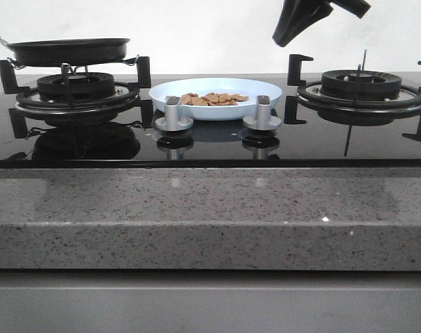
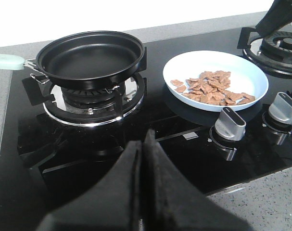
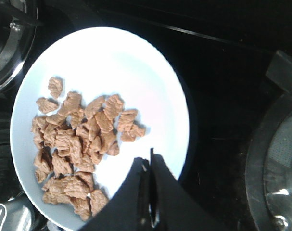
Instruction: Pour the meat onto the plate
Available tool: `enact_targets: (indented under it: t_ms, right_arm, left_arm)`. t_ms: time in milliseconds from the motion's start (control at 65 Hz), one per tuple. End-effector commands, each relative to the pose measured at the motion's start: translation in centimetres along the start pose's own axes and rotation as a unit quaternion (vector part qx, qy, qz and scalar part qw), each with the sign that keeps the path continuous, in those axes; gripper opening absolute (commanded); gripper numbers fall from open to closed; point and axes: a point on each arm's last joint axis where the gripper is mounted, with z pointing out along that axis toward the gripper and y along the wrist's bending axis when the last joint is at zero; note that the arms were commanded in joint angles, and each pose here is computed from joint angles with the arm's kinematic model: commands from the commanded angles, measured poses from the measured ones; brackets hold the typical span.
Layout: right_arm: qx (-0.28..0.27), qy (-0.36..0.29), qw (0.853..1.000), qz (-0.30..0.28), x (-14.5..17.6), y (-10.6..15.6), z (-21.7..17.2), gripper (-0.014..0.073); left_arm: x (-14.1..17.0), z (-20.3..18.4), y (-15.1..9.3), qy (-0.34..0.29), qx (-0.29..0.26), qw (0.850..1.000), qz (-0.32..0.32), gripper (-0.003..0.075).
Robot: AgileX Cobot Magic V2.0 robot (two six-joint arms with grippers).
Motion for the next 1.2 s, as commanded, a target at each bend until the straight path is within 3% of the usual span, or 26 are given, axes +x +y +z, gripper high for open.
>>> enact_targets:
  t_ms: [0, 215, 415, 677, 1185]
  right_arm:
    - [0.001, -0.06, 0.998, -0.028, -0.6, 2.2, -5.5, -0.006]
    - [0.031, -0.112, 0.992, -0.057, 0.2, 3.9, -10.0, -0.006]
    - [0.055, -0.16, 0.983, -0.064, 3.3, 4.6, -13.0, -0.006]
    - [0.096, -0.264, 0.956, -0.081, 11.1, 4.5, -15.2, -0.006]
    - [0.144, -0.374, 0.911, -0.094, 26.1, 3.3, -16.3, -0.006]
  left_arm:
    - [-1.8, -0.5, -0.2, -0.059, 0.007, 0.998, -0.003, -0.002]
    - [-1.8, -0.5, -0.2, -0.059, 0.007, 0.998, -0.003, -0.002]
    - [-1.8, -0.5, -0.2, -0.059, 0.007, 0.998, -0.003, -0.002]
    - [-1.8, -0.5, -0.2, -0.059, 0.007, 0.998, -0.003, -0.002]
    - [-1.8, -0.5, -0.2, -0.059, 0.007, 0.998, -0.003, -0.002]
